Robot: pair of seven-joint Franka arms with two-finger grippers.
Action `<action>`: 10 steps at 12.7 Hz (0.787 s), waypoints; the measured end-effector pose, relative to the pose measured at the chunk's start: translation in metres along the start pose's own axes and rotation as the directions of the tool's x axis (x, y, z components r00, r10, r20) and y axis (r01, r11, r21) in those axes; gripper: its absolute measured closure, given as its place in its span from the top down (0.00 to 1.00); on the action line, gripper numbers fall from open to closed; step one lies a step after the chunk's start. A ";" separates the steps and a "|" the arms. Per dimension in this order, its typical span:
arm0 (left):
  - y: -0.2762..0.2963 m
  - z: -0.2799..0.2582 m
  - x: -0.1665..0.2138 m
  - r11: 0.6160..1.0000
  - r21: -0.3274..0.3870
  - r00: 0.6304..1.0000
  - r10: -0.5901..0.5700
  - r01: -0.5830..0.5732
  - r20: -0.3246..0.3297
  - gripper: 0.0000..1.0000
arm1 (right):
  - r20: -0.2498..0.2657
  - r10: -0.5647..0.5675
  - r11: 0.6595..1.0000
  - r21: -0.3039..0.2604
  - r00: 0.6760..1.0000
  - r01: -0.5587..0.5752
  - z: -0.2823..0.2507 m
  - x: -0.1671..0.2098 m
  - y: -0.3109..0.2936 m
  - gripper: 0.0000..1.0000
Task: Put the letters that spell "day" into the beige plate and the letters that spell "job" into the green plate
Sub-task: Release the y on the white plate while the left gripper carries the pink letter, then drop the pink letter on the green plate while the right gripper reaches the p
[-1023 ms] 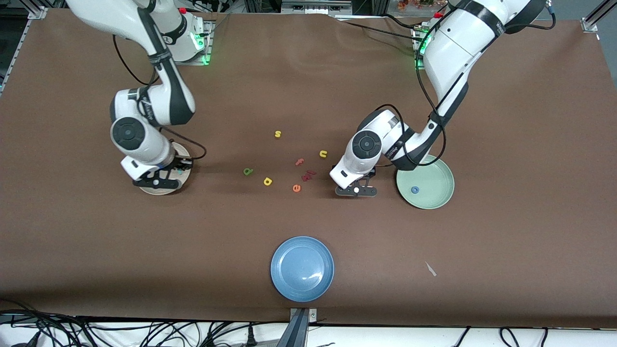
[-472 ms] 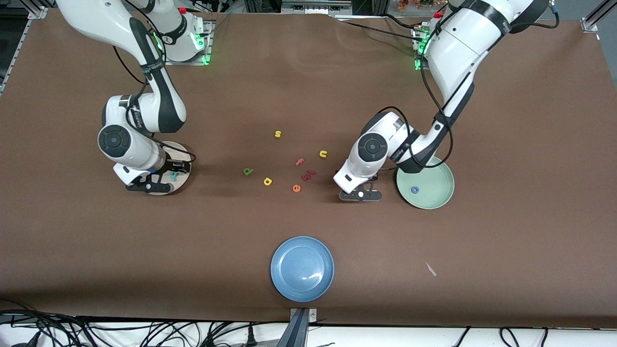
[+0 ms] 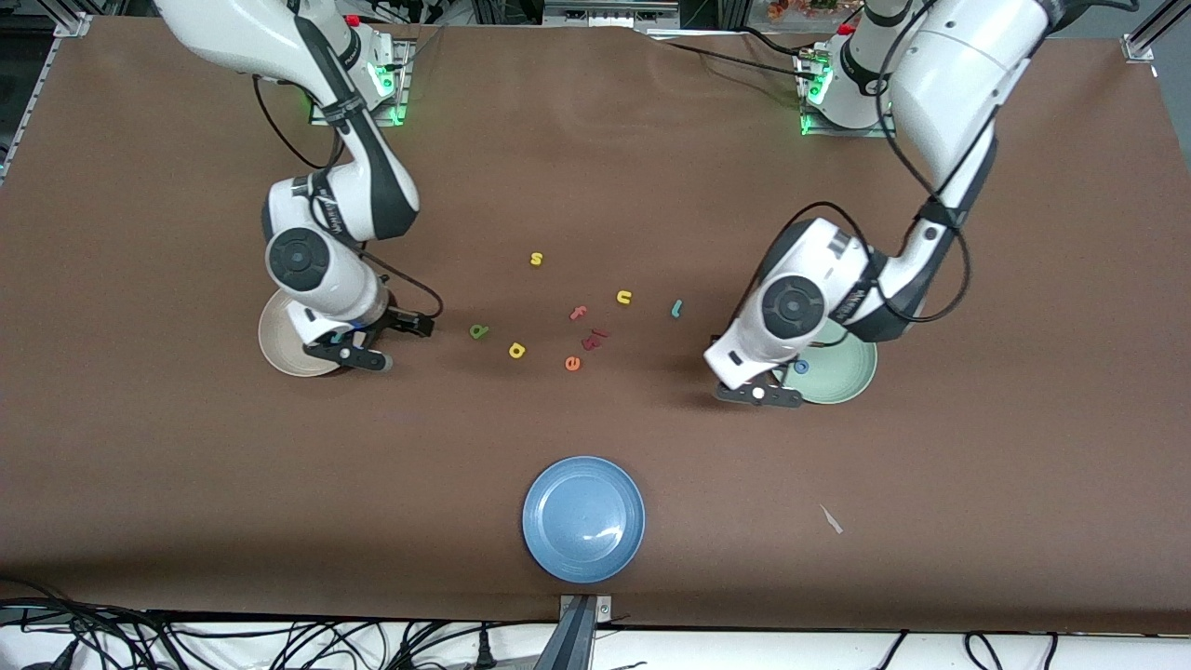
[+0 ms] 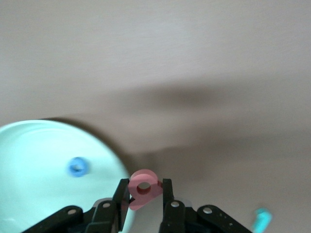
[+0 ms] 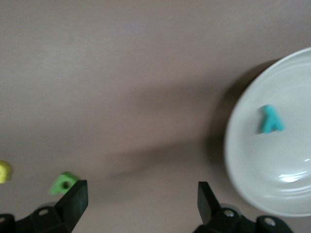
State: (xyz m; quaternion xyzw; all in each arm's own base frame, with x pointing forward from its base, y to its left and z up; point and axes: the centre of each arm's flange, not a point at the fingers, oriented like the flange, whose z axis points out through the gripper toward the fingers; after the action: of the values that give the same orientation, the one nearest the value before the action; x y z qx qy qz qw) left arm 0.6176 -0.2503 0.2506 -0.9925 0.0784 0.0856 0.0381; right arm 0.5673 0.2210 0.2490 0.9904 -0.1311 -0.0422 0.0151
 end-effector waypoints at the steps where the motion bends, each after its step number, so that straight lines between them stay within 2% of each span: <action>1: -0.019 0.003 -0.001 1.000 0.004 1.000 0.022 -0.022 0.020 0.29 | -0.001 0.032 0.999 0.008 1.000 -0.032 0.001 -0.002 -0.015 1.00; 5: -0.084 0.037 -0.025 0.996 0.001 0.990 0.089 -0.089 0.111 0.29 | 0.008 0.218 0.975 0.036 0.976 -0.218 0.012 -0.001 -0.061 1.00; 7: -0.085 0.047 -0.042 0.994 0.004 0.988 0.105 -0.106 0.115 0.29 | 0.015 0.256 0.966 0.041 0.967 -0.256 0.017 -0.001 -0.073 1.00; 10: -0.079 0.063 -0.065 0.992 0.005 0.986 0.125 -0.126 0.108 0.29 | 0.033 0.262 0.965 0.018 0.964 -0.263 0.018 0.000 -0.072 1.00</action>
State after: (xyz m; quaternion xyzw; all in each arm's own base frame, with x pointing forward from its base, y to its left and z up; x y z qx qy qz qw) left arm 0.5570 -0.1576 0.2049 -0.9793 0.1391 0.1408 0.0425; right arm 0.5838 0.2901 0.2279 0.9636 -0.2619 -0.0534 0.0075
